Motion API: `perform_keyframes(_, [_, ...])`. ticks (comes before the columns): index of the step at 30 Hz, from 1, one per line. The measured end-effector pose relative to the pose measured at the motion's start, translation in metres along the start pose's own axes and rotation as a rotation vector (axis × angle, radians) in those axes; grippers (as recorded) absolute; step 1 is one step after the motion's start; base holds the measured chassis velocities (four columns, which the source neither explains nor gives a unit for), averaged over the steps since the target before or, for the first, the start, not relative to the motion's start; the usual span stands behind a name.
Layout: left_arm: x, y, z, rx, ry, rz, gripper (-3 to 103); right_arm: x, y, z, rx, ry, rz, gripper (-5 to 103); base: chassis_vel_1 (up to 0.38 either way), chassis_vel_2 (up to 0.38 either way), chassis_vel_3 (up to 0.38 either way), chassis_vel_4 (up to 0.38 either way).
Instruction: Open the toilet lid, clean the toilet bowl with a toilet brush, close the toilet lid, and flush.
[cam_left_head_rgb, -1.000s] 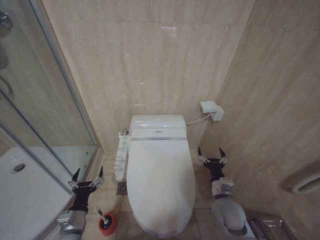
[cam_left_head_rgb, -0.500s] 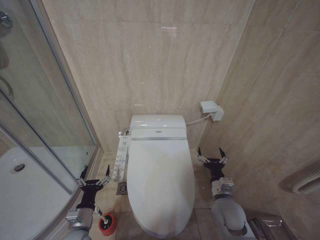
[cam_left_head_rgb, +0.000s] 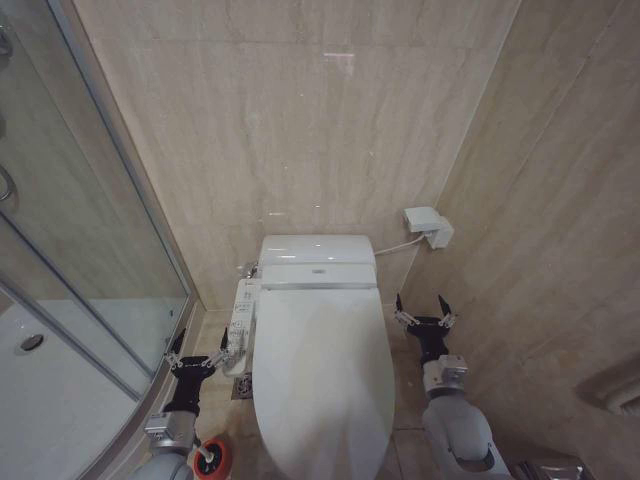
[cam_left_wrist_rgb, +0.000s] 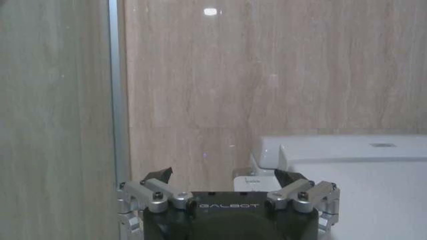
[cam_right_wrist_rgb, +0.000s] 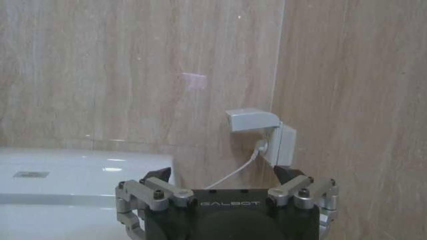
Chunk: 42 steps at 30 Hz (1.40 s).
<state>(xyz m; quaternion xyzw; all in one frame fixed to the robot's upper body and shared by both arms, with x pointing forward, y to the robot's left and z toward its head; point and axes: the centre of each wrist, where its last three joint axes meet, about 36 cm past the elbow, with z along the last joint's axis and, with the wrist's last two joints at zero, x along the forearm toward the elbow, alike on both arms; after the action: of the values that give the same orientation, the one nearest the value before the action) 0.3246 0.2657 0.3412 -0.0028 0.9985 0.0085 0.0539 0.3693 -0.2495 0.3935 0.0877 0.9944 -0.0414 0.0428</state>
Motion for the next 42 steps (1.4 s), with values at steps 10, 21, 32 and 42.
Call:
perform_keyframes(10, [-0.0027, -0.0001, 0.0026, -0.002, 0.003, 0.002, 100, 0.0001, 0.0000, 0.0001, 0.000, 0.000, 0.000, 100, -0.005, 0.000, 0.003, -0.004])
perform_keyframes(21, [-0.0051, 0.0023, 0.0017, -0.005, -0.001, 0.005, 100, 0.0000, 0.0000, 0.0000, 0.000, 0.000, 0.000, 100, -0.064, 0.071, 0.080, -0.069])
perform_keyframes(32, [-0.0047, 0.0028, 0.0020, -0.007, -0.001, 0.012, 100, 0.0001, 0.0000, 0.0001, 0.000, 0.000, 0.000, 100, -0.014, 0.012, 0.015, -0.010])
perform_keyframes(42, [-0.0027, 0.0037, 0.0022, -0.009, -0.001, 0.015, 100, 0.0000, 0.0000, 0.0000, 0.000, 0.000, 0.000, 100, -0.035, 0.039, 0.046, -0.033])
